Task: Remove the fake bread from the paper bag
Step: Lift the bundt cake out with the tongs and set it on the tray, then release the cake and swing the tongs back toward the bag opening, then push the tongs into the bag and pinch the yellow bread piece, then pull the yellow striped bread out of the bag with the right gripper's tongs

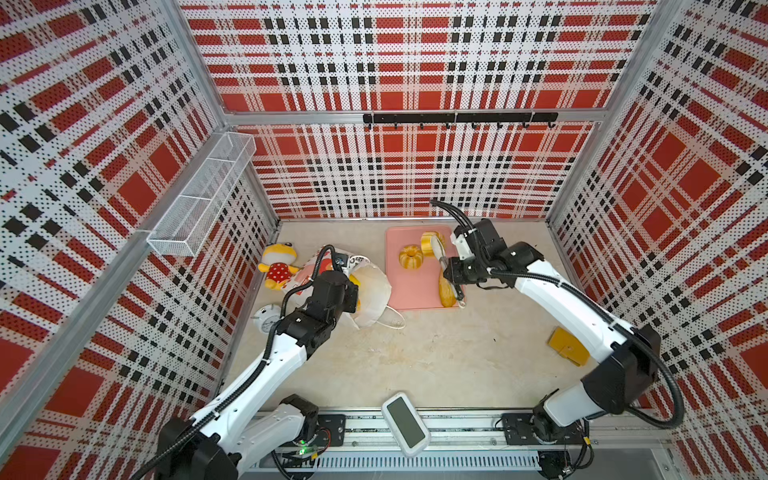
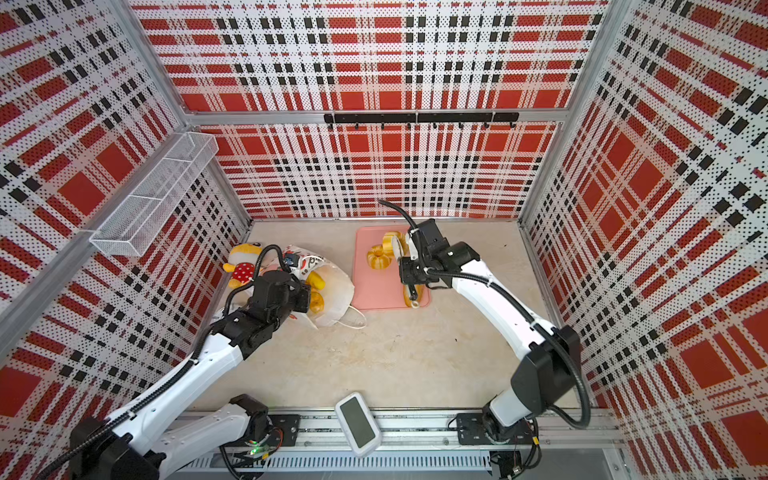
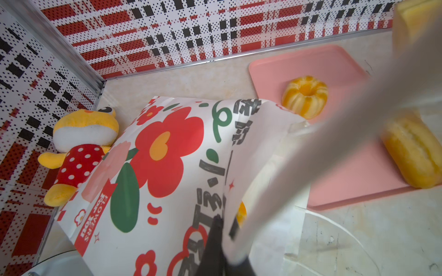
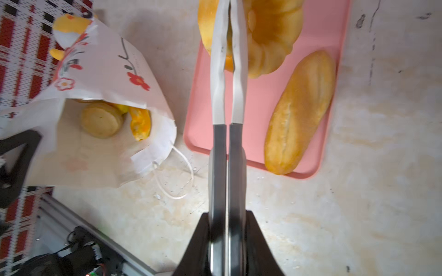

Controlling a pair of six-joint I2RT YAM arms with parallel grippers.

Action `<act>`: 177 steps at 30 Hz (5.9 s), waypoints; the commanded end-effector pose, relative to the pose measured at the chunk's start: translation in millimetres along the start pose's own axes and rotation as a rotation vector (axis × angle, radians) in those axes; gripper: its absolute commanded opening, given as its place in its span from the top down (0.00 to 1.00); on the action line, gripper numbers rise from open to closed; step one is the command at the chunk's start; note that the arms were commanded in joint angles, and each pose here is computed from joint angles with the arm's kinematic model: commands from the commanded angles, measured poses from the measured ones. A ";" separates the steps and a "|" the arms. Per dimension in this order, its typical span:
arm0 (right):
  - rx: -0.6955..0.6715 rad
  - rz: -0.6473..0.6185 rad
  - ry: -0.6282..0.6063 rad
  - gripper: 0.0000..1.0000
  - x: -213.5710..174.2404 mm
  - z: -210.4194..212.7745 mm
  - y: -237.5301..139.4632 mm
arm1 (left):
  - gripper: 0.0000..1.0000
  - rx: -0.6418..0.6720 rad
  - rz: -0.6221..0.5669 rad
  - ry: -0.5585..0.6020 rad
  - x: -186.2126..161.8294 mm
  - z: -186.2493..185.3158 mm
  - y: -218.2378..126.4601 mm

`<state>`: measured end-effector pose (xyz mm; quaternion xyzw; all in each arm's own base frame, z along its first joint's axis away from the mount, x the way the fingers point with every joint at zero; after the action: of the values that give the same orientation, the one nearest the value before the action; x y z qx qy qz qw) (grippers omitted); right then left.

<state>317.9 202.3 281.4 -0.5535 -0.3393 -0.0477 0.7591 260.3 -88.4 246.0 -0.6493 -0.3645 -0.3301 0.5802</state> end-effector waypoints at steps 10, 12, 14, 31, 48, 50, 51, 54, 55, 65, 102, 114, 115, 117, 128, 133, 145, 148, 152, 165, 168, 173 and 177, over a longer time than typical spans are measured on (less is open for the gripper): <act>-0.163 0.078 -0.123 1.00 39.0 -62.9 70.4 | 1.00 -0.155 0.015 0.176 -1.7 -11.3 -20.5; -0.168 0.103 -0.109 1.00 41.4 -72.1 82.1 | 1.00 -0.159 0.023 0.200 -3.6 -11.8 -20.8; -0.184 0.127 -0.117 1.00 43.9 -78.5 92.8 | 1.00 -0.159 0.031 0.210 -5.7 -11.8 -19.4; -0.156 0.132 -0.113 0.63 58.9 -81.7 108.9 | 1.00 -0.173 0.073 0.210 -17.7 -16.7 -7.6; -0.101 0.064 -0.090 0.62 66.5 -72.9 77.1 | 1.00 -0.195 0.078 0.205 -25.2 -16.8 -7.3; -0.088 0.052 -0.091 0.62 67.7 -69.7 67.9 | 1.00 -0.203 0.081 0.207 -26.5 -17.7 -7.1; -0.080 0.049 -0.088 0.62 66.8 -68.2 64.2 | 1.00 -0.208 0.085 0.208 -27.4 -17.8 -6.9; -0.049 0.034 -0.076 0.62 62.4 -62.5 51.1 | 1.00 -0.213 0.089 0.212 -28.1 -18.5 -6.4; -0.032 0.030 -0.067 0.62 59.8 -59.9 46.2 | 1.00 -0.213 0.088 0.214 -28.0 -18.5 -6.7; 0.250 -0.063 0.088 0.67 -21.5 -10.4 -5.1 | 1.00 -0.207 0.085 0.239 -29.0 -19.1 -10.3; 0.368 -0.146 -0.201 0.54 -53.3 139.9 113.5 | 1.00 -0.209 0.121 0.273 -49.0 -25.2 -4.5; 0.281 -0.067 -0.274 0.51 -30.2 136.4 137.8 | 1.00 -0.214 0.129 0.302 -52.3 -29.2 -5.9; 0.276 -0.053 -0.273 0.51 -30.0 135.9 140.6 | 1.00 -0.214 0.129 0.302 -52.4 -29.5 -6.0; 0.271 -0.022 -0.267 0.51 -30.7 135.8 147.9 | 1.00 -0.214 0.129 0.302 -52.4 -29.5 -5.6; 0.328 0.001 -0.199 0.72 -36.2 140.9 158.5 | 1.00 -0.202 0.134 0.325 -55.0 -29.4 -4.3; 0.409 -0.014 -0.173 0.92 -34.0 146.8 129.8 | 1.00 -0.195 0.135 0.322 -53.7 -29.7 -3.3; 0.531 0.001 -0.066 1.00 -71.4 153.1 85.6 | 1.00 -0.165 0.144 0.288 -51.4 -28.8 -1.4; 0.547 0.009 -0.041 1.00 -83.2 150.2 75.2 | 1.00 -0.151 0.139 0.267 -49.2 -26.8 -1.5; 0.566 0.021 -0.024 1.00 -104.1 146.0 57.0 | 1.00 -0.132 0.134 0.238 -46.1 -20.4 -0.5; 0.631 -0.089 0.155 1.00 -175.9 109.2 -16.6 | 1.00 -0.101 0.088 0.160 -32.8 -7.8 1.4; 0.592 -0.127 0.203 1.00 -184.3 95.2 -34.3 | 1.00 -0.080 0.086 0.150 -32.0 -4.5 1.5; 0.489 -0.162 0.248 1.00 -173.4 77.8 -53.4 | 1.00 -0.083 0.081 0.146 -31.0 -3.6 -0.2; 0.445 -0.173 0.276 1.00 -141.5 67.6 -50.0 | 1.00 -0.084 0.061 0.136 -28.9 -1.6 -6.3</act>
<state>133.9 198.0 230.6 -0.3355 -0.2687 -0.0734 0.8999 241.8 -98.0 214.4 -0.6625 -0.2648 -0.3767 0.5908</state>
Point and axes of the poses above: each gripper's point midway between its finger pads, its own y axis out along the fingers, its own z axis along the line the jaws close on, x = y × z, the point moved 7 cm from there along -y, back along the fingers, and after that the axes turned 14 degrees about -y, right-handed, at the moved point
